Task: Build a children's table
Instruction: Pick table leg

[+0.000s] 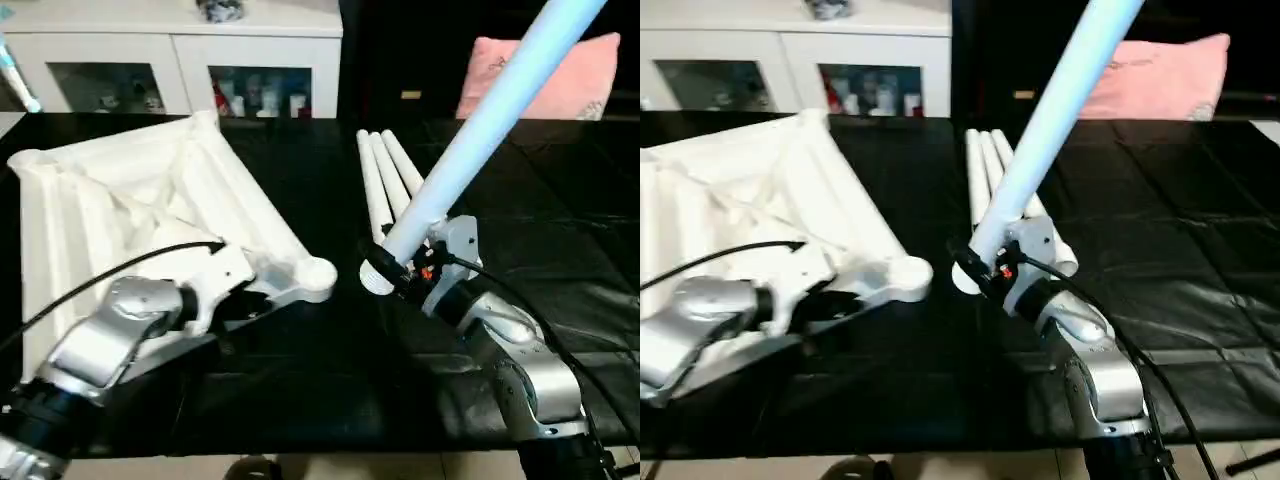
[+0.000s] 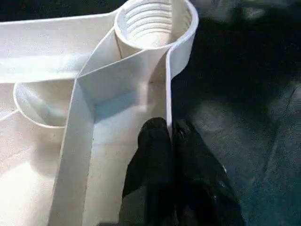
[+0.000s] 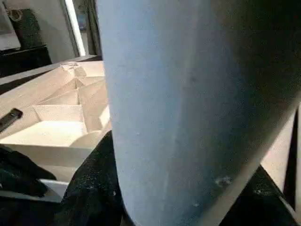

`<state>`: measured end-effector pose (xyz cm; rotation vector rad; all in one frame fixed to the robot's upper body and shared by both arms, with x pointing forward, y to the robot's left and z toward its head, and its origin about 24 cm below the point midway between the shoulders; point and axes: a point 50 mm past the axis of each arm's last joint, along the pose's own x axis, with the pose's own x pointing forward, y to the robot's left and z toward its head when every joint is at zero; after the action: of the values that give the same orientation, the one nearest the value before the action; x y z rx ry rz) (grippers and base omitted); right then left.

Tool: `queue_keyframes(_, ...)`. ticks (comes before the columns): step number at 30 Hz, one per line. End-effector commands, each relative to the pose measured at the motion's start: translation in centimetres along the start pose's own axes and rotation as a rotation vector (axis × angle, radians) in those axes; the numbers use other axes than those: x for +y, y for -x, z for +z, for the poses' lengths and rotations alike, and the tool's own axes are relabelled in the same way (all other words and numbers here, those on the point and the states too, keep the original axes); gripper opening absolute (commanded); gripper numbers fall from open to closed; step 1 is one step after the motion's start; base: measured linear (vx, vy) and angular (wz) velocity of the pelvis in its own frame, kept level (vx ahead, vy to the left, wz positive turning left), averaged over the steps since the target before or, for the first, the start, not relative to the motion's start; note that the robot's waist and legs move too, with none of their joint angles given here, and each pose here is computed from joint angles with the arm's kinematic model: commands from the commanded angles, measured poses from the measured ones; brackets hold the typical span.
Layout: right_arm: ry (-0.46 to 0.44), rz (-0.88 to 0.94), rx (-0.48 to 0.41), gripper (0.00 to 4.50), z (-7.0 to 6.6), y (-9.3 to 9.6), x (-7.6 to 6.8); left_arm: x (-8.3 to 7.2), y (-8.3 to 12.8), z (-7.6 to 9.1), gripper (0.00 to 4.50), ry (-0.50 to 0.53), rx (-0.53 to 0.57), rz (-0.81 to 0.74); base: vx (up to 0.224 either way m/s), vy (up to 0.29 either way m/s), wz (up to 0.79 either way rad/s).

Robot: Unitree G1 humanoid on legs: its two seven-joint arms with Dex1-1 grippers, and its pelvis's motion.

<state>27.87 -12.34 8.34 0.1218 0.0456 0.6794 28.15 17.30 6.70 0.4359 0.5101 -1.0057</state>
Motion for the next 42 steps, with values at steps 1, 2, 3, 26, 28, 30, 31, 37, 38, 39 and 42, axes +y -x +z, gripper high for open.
queue_keyframes(1,0.013,0.003,-0.017,1.94,0.5,-0.1,-0.1,0.0,-0.2,1.0,0.0,-0.053,-0.03,-0.012,0.0,0.0,0.0)
queue_keyframes(2,0.013,0.002,-0.018,1.94,0.5,-0.1,-0.2,0.2,-0.2,0.9,0.0,-0.051,-0.026,-0.011,0.0,0.0,0.0)
queue_keyframes(3,0.013,0.002,-0.018,1.94,0.5,-0.1,-0.2,0.2,-0.2,0.9,0.0,-0.051,-0.026,-0.011,0.0,0.0,0.0)
queue_keyframes(26,-0.045,-0.036,-0.071,1.94,1.0,-0.3,-0.1,-0.2,4.3,1.7,1.46,0.072,-0.21,-0.025,0.0,0.0,0.0)
queue_keyframes(28,-0.026,-0.07,-0.109,1.94,1.2,-0.4,0.0,-0.1,4.8,1.7,1.5,0.102,-0.254,0.021,0.0,0.0,0.0)
queue_keyframes(30,-0.027,-0.085,-0.117,1.94,1.2,-0.4,0.0,0.0,5.0,1.7,1.67,0.111,-0.272,0.042,0.0,0.0,0.0)
queue_keyframes(31,-0.038,-0.106,-0.122,1.94,1.1,-0.4,0.0,0.0,5.0,1.9,1.87,0.13,-0.299,0.068,0.0,0.0,0.0)
queue_keyframes(37,-0.092,-0.186,-0.175,1.94,1.3,-0.7,-0.1,-0.3,4.7,2.9,2.27,0.202,-0.418,0.171,0.0,0.0,0.0)
queue_keyframes(38,-0.107,-0.212,-0.205,1.94,1.5,-0.8,-0.2,-0.3,4.5,3.2,2.32,0.222,-0.44,0.199,0.0,0.0,0.0)
queue_keyframes(39,-0.124,-0.225,-0.215,1.94,1.6,-0.8,-0.3,-0.3,4.2,3.5,2.33,0.243,-0.474,0.236,0.0,0.0,0.0)
queue_keyframes(42,-0.17,-0.223,-0.236,1.94,1.7,-0.9,-0.2,-0.5,3.7,4.0,2.6,0.277,-0.519,0.275,0.0,0.0,0.0)
